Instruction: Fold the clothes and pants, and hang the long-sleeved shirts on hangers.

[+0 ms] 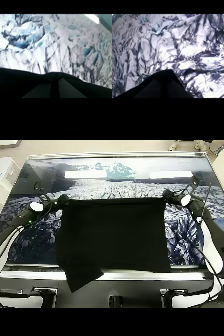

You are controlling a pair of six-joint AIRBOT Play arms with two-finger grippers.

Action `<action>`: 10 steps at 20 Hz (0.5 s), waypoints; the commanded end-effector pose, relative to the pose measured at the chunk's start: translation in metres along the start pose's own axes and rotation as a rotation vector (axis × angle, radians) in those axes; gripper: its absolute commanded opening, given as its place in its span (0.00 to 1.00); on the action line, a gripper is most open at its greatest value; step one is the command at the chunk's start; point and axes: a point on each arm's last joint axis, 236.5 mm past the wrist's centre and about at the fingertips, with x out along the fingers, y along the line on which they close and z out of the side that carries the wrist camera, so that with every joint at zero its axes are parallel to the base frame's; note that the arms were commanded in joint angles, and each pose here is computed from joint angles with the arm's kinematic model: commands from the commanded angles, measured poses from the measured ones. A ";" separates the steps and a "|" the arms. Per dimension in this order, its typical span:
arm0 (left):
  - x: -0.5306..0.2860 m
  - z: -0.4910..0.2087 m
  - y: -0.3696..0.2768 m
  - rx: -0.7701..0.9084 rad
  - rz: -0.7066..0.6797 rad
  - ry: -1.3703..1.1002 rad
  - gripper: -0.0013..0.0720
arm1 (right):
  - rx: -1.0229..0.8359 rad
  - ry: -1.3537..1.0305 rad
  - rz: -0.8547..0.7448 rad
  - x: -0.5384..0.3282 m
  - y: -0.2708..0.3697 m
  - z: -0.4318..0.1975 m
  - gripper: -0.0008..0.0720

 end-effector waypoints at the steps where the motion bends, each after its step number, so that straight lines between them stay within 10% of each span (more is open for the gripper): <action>1: 0.005 0.011 -0.008 0.009 -0.007 -0.055 0.05 | 0.005 0.004 -0.003 0.003 -0.001 -0.001 0.06; 10: -0.105 -0.092 0.041 0.068 0.051 0.674 0.05 | -0.196 0.507 -0.192 -0.083 -0.053 -0.084 0.06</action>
